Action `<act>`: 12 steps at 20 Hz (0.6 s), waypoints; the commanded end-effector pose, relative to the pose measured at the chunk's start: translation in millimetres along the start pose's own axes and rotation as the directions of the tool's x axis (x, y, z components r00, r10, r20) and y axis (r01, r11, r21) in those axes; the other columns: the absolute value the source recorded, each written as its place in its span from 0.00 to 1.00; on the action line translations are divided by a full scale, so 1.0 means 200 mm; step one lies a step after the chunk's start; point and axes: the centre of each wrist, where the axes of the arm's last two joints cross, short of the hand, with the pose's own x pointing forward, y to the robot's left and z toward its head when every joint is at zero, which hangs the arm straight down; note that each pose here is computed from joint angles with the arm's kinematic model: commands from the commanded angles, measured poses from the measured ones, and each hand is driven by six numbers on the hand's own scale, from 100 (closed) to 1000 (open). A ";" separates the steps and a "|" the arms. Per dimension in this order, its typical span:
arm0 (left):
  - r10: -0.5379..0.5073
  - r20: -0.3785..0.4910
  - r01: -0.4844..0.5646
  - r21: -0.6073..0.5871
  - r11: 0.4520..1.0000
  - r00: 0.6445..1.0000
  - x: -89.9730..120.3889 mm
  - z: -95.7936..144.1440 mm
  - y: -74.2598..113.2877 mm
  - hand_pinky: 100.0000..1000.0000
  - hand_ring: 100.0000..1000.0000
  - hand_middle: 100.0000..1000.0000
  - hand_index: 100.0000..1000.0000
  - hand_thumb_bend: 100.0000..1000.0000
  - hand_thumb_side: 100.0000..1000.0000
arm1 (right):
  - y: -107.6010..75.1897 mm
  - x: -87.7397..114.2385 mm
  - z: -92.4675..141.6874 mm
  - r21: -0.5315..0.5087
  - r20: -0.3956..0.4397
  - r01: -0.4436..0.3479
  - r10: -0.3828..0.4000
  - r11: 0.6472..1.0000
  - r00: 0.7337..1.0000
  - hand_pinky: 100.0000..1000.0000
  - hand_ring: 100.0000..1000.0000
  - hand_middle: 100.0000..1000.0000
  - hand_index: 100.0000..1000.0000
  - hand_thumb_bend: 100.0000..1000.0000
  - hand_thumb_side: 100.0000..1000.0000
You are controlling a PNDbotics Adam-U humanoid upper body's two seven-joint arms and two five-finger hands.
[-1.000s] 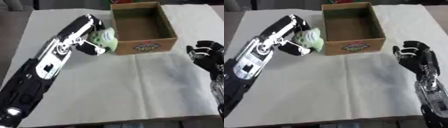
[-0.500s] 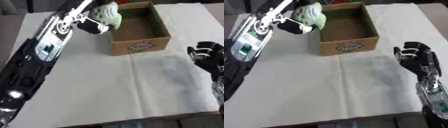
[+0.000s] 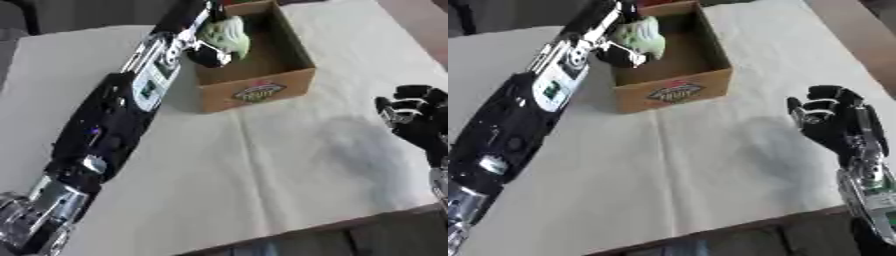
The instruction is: Pick up objects on the table and place them in the box.
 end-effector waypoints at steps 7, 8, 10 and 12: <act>-0.086 0.005 0.085 0.084 0.993 0.996 0.00 -0.02 0.02 0.78 0.79 0.75 0.78 0.97 0.48 | 0.00 0.06 -0.02 0.012 0.040 -0.004 0.004 1.000 0.999 0.53 0.57 0.54 0.61 0.31 0.00; -0.084 0.014 0.082 0.100 0.992 0.996 0.00 -0.02 0.02 0.79 0.80 0.77 0.79 0.99 0.51 | 0.00 0.05 -0.02 0.011 0.039 -0.003 0.003 1.000 0.999 0.53 0.57 0.54 0.61 0.31 0.00; -0.061 0.036 0.056 0.127 0.990 0.997 0.02 -0.01 0.04 0.79 0.81 0.78 0.80 1.00 0.55 | 0.00 0.05 -0.02 0.008 0.037 -0.003 0.002 1.000 0.999 0.53 0.57 0.54 0.61 0.31 0.00; -0.020 0.077 0.008 0.162 0.987 0.997 0.04 0.00 0.07 0.76 0.77 0.74 0.77 0.98 0.64 | -0.01 0.05 -0.02 0.004 0.036 -0.002 0.002 1.000 0.999 0.53 0.57 0.54 0.61 0.32 0.00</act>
